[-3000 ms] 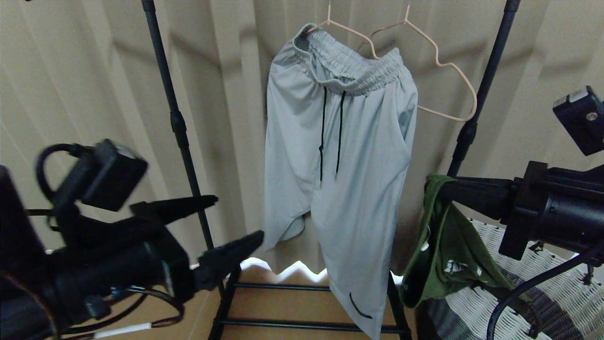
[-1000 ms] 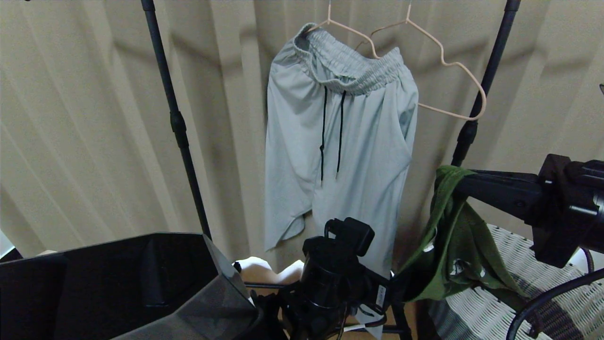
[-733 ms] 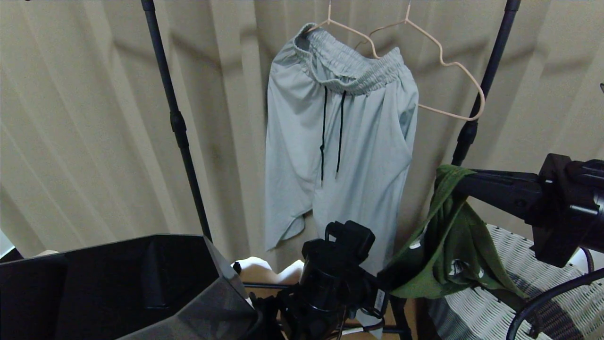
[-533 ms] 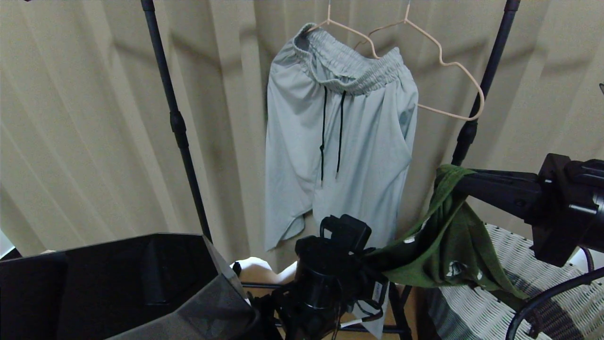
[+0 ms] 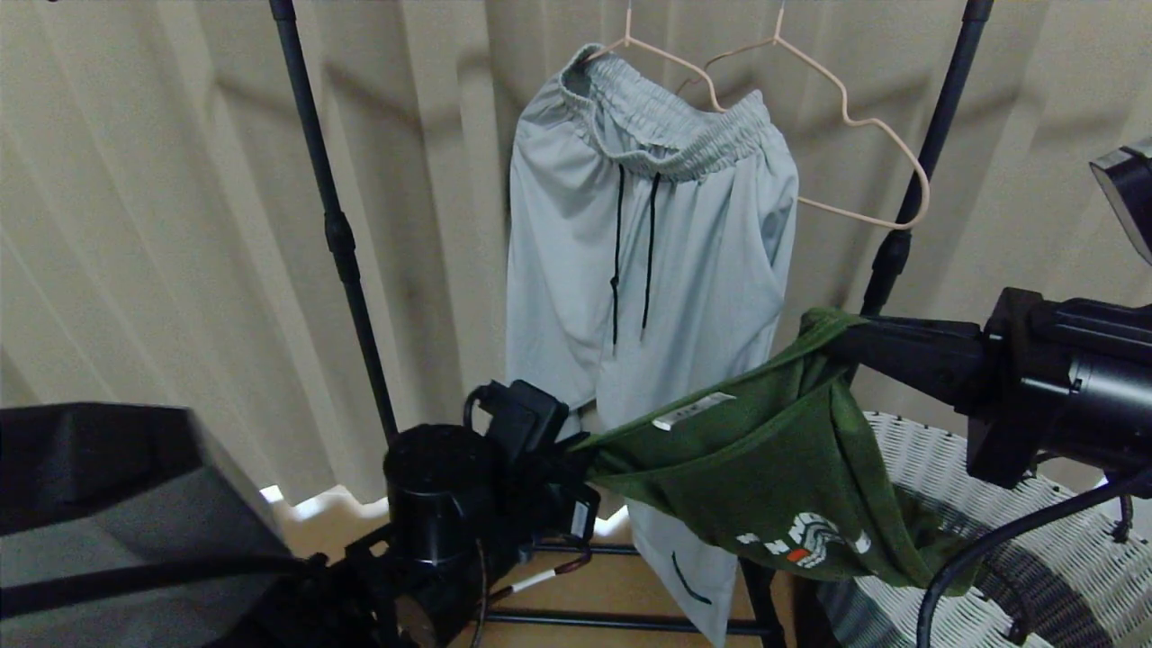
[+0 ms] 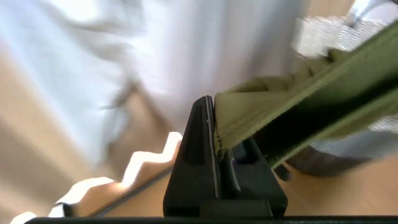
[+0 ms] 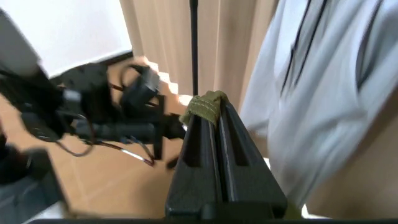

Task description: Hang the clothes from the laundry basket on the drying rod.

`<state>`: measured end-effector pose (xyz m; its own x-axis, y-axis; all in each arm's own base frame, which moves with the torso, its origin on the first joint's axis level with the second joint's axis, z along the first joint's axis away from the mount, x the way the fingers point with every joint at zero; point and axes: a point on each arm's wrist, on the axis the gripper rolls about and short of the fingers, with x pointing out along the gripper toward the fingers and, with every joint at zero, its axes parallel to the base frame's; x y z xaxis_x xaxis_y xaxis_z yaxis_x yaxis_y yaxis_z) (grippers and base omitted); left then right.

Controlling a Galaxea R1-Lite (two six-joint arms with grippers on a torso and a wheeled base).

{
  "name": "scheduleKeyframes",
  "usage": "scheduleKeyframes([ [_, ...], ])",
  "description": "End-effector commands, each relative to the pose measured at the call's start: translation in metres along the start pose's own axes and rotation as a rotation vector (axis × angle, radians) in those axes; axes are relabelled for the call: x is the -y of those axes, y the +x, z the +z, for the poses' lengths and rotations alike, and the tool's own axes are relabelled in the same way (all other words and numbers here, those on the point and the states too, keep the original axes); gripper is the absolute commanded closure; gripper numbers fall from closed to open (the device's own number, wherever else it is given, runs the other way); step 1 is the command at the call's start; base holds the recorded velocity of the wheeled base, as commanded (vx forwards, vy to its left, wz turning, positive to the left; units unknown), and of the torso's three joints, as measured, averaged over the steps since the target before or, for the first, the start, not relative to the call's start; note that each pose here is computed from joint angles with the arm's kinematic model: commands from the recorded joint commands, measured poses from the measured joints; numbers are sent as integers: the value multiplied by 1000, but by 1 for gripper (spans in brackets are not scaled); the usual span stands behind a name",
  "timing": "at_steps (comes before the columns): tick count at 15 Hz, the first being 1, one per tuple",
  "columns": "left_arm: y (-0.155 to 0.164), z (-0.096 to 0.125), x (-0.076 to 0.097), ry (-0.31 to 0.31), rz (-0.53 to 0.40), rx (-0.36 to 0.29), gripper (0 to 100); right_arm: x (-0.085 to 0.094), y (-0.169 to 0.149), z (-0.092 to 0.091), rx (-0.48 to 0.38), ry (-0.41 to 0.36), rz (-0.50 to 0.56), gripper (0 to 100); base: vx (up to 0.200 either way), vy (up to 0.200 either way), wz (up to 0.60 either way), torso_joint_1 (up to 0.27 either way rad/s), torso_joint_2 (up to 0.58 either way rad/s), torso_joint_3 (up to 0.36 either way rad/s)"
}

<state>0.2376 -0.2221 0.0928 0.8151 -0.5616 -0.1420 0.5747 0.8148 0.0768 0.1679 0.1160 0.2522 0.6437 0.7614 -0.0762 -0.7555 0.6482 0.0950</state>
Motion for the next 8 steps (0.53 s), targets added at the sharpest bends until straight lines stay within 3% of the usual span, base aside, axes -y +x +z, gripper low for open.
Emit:
scheduleKeyframes([
  [1,-44,58,-38,-13,96,85,100,7,21,-10,-15,4,-1,100,0,0,0,0,0,0],
  [4,-81,106,-54,-17,115,98,100,11,34,-9,26,-8,1,100,0,0,0,0,0,0],
  [8,-120,168,-61,-21,122,152,100,13,32,-2,67,-18,-12,100,0,0,0,0,0,0],
])
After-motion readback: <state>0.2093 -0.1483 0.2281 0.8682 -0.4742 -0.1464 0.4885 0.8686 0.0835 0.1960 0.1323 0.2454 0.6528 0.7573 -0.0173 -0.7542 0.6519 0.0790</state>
